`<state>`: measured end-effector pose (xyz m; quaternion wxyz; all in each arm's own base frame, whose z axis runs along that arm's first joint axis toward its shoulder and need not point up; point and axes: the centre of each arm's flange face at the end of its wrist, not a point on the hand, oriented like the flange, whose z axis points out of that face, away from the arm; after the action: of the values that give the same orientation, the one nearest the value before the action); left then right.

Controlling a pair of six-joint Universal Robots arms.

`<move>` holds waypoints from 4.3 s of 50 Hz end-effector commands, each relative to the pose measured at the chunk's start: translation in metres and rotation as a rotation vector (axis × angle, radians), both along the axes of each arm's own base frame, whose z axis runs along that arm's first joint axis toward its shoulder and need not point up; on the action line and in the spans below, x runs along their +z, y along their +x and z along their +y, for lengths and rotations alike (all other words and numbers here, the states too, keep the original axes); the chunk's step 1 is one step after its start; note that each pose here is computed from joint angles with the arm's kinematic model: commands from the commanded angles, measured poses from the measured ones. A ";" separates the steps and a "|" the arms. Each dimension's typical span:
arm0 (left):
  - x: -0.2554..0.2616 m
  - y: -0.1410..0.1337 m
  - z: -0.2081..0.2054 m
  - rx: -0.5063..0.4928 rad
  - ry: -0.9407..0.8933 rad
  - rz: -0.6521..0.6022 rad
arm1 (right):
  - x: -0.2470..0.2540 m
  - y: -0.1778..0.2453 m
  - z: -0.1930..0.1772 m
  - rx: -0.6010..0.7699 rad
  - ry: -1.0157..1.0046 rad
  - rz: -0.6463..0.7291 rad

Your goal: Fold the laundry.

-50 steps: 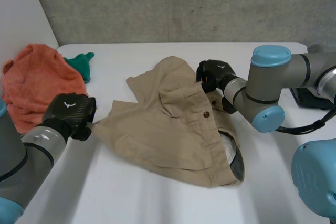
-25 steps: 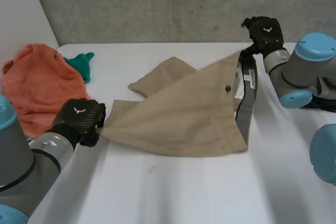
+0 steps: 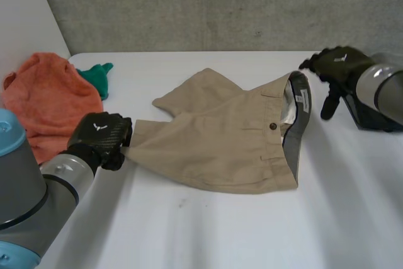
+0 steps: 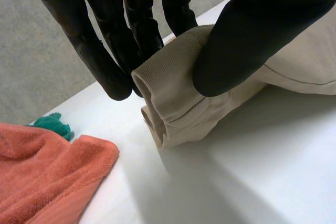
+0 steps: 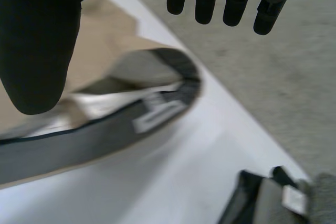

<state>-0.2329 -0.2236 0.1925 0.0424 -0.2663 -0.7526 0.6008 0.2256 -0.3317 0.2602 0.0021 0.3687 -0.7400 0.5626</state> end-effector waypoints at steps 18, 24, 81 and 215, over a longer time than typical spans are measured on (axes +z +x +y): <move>0.012 -0.009 0.005 -0.031 -0.041 0.022 | -0.134 0.040 0.088 0.160 0.018 0.087; 0.018 -0.008 0.007 -0.028 -0.057 0.028 | -0.115 0.037 0.084 0.124 -0.086 0.020; 0.267 -0.048 -0.104 -0.096 -1.053 0.557 | 0.191 0.032 -0.016 0.047 -0.853 -0.597; 0.009 0.003 0.090 -0.134 0.256 -0.313 | -0.067 0.006 0.119 0.227 0.215 0.138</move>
<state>-0.2442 -0.1753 0.2172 -0.0525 -0.3864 -0.7538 0.5289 0.2332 -0.2115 0.1923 -0.0551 0.4896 -0.7460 0.4481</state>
